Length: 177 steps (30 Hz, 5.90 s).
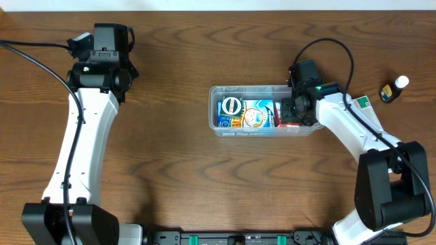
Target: Pack container
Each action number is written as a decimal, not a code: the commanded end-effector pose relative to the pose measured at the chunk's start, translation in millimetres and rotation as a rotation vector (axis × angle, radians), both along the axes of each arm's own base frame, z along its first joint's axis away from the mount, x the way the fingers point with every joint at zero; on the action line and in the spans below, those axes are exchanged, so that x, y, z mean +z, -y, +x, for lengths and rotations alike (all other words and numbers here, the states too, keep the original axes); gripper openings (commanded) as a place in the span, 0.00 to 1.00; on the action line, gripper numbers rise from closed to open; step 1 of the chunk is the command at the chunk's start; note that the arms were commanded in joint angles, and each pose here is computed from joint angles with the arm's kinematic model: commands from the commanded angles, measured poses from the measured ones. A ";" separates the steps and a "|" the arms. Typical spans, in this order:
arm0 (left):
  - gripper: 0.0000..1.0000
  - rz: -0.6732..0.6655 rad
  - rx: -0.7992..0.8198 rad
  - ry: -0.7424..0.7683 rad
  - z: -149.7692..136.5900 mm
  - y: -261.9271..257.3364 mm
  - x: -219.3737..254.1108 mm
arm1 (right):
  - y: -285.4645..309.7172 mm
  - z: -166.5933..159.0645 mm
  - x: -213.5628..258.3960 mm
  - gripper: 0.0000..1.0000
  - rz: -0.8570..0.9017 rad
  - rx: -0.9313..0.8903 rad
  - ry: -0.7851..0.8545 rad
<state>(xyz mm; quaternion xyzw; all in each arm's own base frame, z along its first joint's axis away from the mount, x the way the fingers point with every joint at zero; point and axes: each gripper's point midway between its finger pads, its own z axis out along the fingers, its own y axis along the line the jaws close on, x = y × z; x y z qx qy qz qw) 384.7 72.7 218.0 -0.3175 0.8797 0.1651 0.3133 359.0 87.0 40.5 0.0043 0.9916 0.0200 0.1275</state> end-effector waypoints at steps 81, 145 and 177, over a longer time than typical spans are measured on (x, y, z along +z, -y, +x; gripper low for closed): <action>0.98 0.018 0.004 0.005 -0.8 -3.6 5.4 | 9.1 9.0 -17.4 0.01 0.129 0.002 0.058; 0.98 0.017 0.004 0.006 -0.8 -3.6 5.4 | -35.0 4.0 -30.4 0.01 0.126 0.189 0.017; 0.98 0.017 0.004 0.006 -0.8 -3.6 5.4 | 211.7 -34.9 132.9 0.89 -0.119 -0.358 0.147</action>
